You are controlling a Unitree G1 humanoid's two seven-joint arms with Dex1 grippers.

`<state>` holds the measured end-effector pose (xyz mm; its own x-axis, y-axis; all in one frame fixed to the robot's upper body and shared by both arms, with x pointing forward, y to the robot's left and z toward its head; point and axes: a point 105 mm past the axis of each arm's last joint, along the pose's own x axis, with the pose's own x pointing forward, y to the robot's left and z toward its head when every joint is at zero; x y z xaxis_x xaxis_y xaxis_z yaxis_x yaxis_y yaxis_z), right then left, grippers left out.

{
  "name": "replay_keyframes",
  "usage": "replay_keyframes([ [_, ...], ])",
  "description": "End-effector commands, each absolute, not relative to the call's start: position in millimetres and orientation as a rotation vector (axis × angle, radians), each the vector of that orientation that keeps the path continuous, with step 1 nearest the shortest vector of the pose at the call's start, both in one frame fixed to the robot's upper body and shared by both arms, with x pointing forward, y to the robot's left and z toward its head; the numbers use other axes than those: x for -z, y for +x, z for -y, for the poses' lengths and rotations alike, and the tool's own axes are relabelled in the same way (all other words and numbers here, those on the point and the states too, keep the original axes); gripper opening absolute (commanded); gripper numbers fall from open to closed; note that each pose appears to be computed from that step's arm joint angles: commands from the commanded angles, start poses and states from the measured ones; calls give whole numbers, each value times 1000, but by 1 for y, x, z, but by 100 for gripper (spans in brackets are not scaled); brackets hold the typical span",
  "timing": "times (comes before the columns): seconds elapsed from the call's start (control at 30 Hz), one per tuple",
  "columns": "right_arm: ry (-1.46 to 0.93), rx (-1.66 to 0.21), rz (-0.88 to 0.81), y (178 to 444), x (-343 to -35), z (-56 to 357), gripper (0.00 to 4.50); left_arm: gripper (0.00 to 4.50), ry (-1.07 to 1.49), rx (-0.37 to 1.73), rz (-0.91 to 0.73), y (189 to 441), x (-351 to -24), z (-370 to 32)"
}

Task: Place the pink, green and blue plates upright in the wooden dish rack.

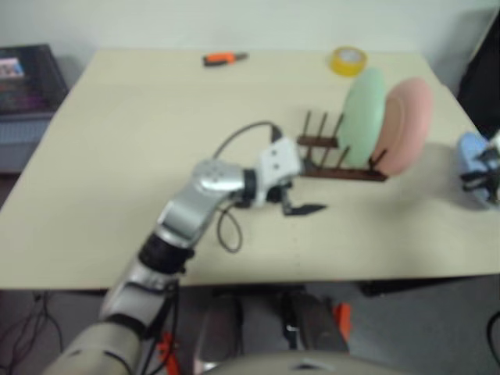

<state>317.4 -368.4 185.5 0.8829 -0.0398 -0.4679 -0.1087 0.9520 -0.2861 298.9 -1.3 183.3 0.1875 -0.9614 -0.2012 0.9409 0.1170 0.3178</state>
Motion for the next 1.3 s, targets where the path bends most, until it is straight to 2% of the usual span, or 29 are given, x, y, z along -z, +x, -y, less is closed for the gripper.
replay_keyframes([
  [0.03,-267,-47,-286,312,-247,349,3,450,356,1405,173,299,-216,-4],
  [0.2,-292,-85,-129,294,-304,326,3,450,342,1362,244,304,-242,-10],
  [0.37,-297,-277,130,287,-372,269,3,450,366,1265,292,312,-265,-31],
  [0.47,-312,-424,271,286,-396,228,3,450,371,1256,280,308,-263,-48],
  [0.53,-364,-506,314,286,-401,204,3,450,368,1238,273,305,-261,-64],
  [0.6,-301,-601,371,288,-409,184,3,450,365,1200,277,302,-260,-80],
  [0.83,-123,-857,407,306,-394,132,3,450,368,1024,257,299,-256,-128],
  [1.0,88,-978,389,311,-386,112,3,450,401,970,126,291,-227,-145],
  [1.3,369,-931,267,326,-347,121,3,450,425,961,51,285,-209,-146],
])
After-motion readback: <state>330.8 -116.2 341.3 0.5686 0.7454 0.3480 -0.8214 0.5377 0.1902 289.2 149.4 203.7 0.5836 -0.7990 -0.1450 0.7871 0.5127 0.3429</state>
